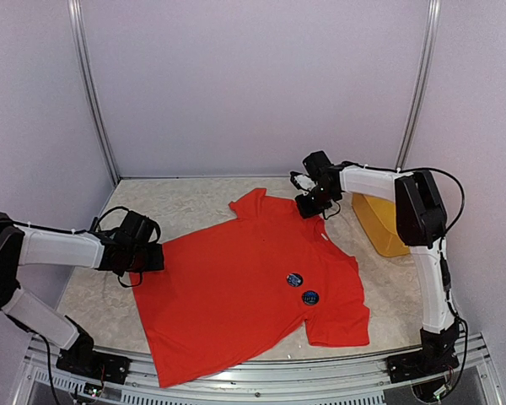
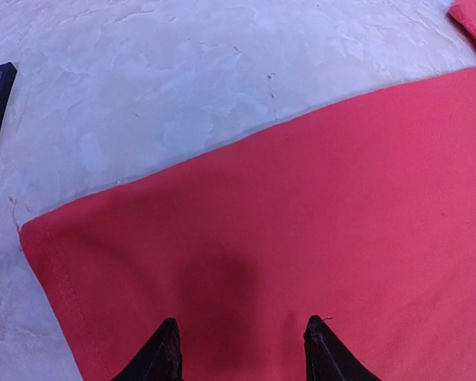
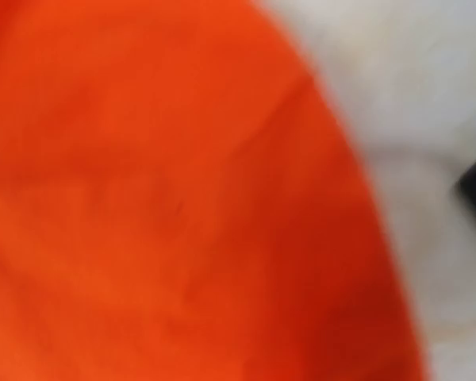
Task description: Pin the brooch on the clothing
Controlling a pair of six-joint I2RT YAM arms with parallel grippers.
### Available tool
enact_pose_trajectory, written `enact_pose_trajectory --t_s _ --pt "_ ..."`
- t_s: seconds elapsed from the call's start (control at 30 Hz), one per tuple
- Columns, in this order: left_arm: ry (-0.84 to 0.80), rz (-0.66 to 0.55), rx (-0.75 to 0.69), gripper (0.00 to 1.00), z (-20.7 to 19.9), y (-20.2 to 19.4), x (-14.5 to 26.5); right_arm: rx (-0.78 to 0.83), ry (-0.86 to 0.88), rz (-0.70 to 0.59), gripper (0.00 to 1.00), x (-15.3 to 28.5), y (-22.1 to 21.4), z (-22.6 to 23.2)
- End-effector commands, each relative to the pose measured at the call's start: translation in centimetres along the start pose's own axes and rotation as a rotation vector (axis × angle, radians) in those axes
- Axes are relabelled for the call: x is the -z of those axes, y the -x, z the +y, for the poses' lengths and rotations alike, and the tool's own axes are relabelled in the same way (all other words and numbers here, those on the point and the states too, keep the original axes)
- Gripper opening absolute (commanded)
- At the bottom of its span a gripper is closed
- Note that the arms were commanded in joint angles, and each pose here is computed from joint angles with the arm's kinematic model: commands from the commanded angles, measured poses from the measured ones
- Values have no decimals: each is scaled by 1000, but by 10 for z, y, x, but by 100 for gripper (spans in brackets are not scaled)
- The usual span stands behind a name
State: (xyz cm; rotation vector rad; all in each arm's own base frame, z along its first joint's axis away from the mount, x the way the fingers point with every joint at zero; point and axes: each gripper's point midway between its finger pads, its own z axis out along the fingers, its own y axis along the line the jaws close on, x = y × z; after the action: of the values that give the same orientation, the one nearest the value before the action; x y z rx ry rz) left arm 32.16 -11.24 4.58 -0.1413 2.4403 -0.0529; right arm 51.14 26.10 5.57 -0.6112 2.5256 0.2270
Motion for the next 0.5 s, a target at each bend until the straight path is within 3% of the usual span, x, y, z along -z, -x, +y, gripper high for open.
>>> enact_pose_trajectory --t_s 0.0,0.13,0.2,0.47 --pt "-56 -104 -44 52 -16 41 21 21 -152 -87 10 27 38 -24" --pt "-114 -298 -125 73 -31 90 59 70 -422 -126 35 42 49 -74" --pt "-124 -362 -158 81 -33 104 73 130 -489 -113 37 37 53 -85" --pt "-147 -368 -182 82 -46 117 77 277 -591 -67 36 12 68 -101"
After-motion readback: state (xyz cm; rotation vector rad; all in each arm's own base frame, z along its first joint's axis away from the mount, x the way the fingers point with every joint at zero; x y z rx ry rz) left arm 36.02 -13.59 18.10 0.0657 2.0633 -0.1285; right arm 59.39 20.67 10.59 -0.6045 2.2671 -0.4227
